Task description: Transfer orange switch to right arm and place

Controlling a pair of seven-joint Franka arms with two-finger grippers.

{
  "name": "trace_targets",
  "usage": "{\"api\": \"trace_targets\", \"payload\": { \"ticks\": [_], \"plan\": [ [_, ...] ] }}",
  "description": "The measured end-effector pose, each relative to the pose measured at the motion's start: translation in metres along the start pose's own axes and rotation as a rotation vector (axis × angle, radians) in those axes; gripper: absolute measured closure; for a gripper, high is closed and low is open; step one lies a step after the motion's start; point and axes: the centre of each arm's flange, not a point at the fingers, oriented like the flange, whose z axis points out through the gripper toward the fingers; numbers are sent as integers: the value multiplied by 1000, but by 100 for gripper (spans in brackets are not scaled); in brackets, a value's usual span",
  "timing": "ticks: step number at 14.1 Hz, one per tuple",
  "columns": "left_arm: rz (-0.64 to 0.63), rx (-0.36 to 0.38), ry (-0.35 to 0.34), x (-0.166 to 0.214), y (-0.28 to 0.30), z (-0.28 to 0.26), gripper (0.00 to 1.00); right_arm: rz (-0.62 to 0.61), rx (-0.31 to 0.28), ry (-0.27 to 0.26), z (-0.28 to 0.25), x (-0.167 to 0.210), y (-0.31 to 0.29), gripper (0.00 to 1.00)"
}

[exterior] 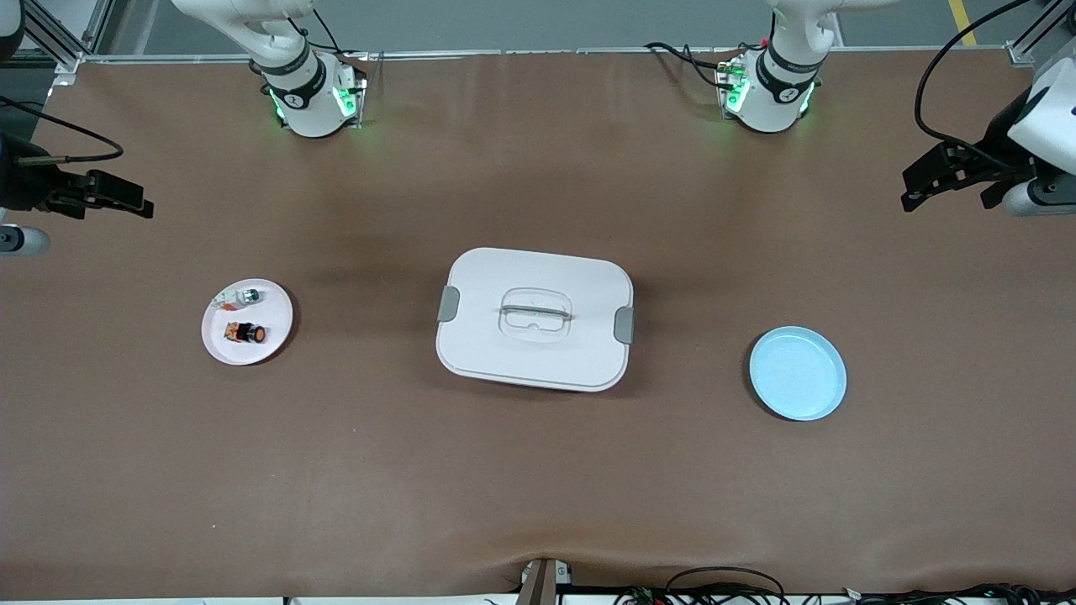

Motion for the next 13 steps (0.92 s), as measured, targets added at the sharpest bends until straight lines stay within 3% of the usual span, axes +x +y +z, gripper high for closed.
{"api": "trace_targets", "payload": {
  "ticks": [8, 13],
  "plan": [
    [-1, 0, 1, 0, -1, 0, 0, -3, -1, 31, -10, -2, -2, 0],
    [-1, 0, 1, 0, -1, 0, 0, -5, -2, 90, -30, -11, -3, 0]
  ]
}}
